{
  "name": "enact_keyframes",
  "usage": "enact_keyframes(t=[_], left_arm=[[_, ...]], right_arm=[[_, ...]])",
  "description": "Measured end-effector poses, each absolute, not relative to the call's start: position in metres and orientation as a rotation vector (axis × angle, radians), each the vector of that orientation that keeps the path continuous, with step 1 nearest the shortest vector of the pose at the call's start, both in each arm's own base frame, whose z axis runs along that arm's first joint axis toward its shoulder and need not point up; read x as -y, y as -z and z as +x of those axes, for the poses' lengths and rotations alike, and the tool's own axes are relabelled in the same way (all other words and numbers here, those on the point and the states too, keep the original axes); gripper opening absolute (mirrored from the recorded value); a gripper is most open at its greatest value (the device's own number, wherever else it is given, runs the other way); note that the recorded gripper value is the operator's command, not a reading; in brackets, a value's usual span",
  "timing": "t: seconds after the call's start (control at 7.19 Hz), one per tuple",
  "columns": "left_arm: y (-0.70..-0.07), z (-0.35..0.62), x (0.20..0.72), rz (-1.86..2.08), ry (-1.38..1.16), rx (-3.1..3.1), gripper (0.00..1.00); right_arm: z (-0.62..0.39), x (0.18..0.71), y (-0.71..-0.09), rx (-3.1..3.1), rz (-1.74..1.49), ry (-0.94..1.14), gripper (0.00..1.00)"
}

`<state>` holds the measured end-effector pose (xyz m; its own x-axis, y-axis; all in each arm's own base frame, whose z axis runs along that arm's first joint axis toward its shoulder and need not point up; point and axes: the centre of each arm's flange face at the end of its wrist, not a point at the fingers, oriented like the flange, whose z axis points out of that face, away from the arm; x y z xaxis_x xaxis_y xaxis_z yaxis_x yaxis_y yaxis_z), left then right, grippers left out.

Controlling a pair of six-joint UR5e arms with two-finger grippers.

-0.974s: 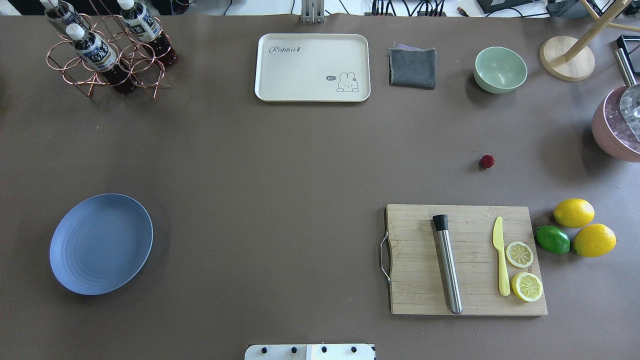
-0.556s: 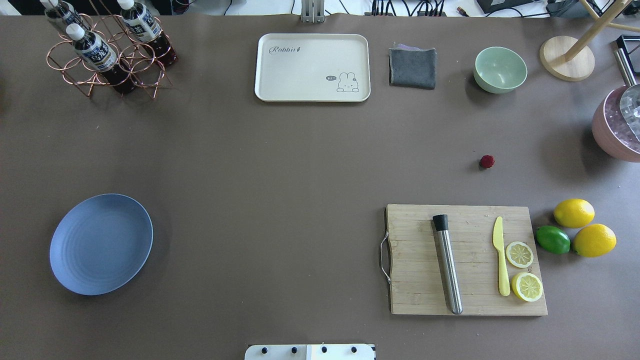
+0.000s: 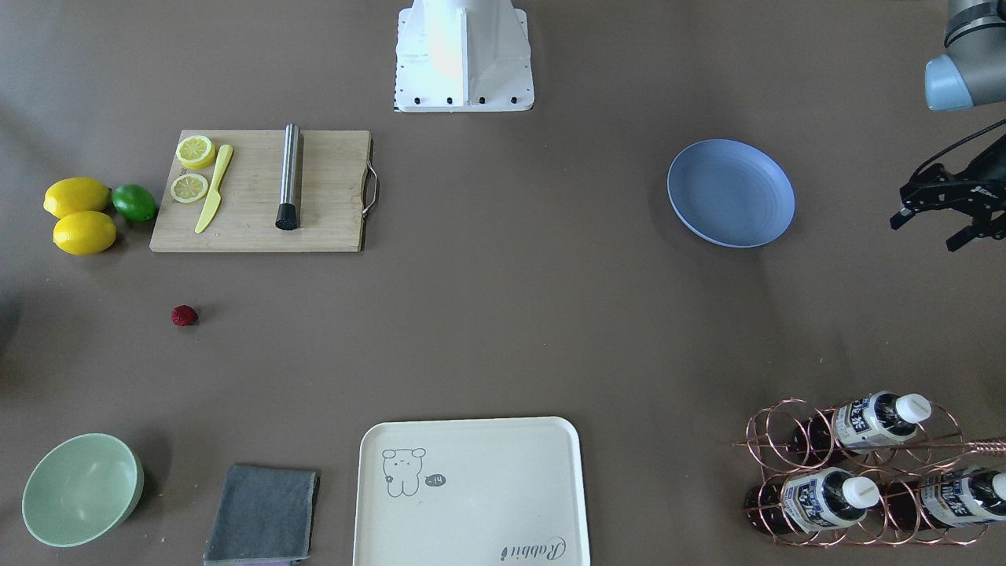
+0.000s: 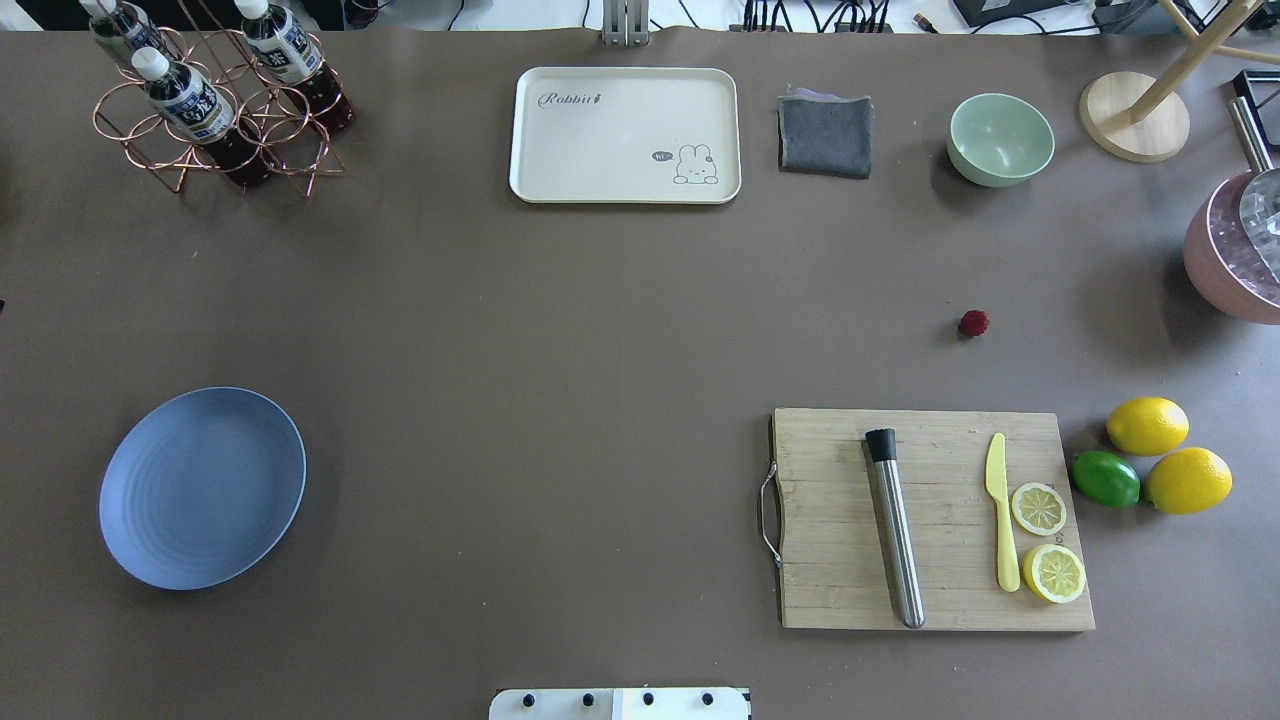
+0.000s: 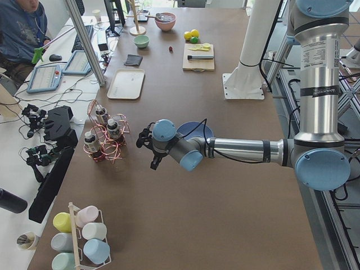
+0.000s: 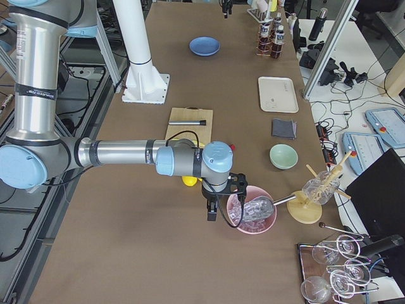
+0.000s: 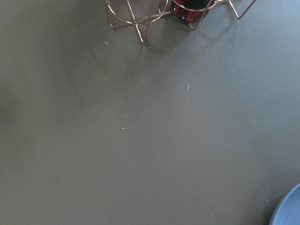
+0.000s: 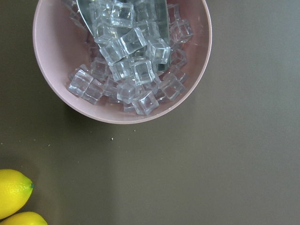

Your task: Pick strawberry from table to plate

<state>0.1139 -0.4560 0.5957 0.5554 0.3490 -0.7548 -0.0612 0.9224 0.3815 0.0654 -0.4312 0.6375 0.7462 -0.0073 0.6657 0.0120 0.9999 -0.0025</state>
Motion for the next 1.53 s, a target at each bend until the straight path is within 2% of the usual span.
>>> enact_keyframes(t=[0.7,0.97,1.11,1.25,1.39,1.53], left_arm=[[-0.607,0.226,0.379,0.296,-0.221,-1.069,0.96],[-0.618,0.235,0.369,0.314,-0.232,-1.097,0.46],[-0.620,0.236,0.367,0.319,-0.240,-1.104,0.38],[-0.620,0.240,0.364,0.318,-0.250,-1.109,0.21],[-0.620,0.243,0.362,0.316,-0.258,-1.111,0.00],[-0.620,0.244,0.361,0.315,-0.263,-1.113,0.00]], right_arm=[[0.065,0.431,-0.637,0.731,-0.007,0.011,1.00],[0.065,0.431,-0.637,0.732,-0.007,0.011,1.00],[0.065,0.431,-0.637,0.732,-0.007,0.011,1.00],[0.065,0.431,-0.637,0.732,-0.007,0.011,1.00],[0.065,0.431,-0.637,0.732,-0.007,0.010,1.00],[0.065,0.431,-0.637,0.732,-0.007,0.011,1.00]])
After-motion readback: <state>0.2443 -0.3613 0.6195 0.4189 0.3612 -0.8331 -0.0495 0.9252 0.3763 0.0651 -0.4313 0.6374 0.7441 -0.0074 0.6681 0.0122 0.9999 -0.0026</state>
